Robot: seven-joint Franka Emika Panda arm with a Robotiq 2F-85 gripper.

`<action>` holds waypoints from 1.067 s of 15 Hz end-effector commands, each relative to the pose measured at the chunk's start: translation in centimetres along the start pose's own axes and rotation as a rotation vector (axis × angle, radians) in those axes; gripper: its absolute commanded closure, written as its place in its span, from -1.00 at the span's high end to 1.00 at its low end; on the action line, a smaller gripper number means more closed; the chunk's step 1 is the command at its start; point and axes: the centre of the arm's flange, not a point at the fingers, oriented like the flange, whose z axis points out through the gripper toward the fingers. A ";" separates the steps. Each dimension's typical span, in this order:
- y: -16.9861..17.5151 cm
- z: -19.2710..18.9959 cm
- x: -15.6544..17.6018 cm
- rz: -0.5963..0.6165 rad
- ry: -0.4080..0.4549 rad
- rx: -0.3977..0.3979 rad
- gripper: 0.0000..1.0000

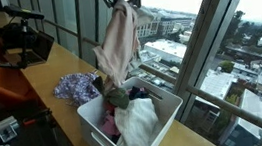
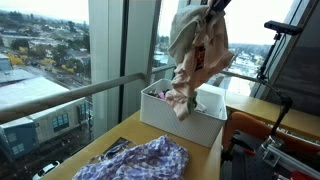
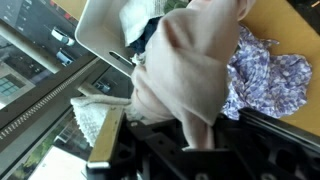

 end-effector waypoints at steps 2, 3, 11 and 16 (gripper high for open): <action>3.5 -2.8 -0.8 0.052 -0.015 -0.038 -1.00; 4.0 -3.1 -1.0 0.059 -0.015 -0.045 -1.00; 4.9 2.3 0.5 0.058 -0.063 0.001 -1.00; 5.3 8.7 0.9 0.045 -0.140 0.066 -1.00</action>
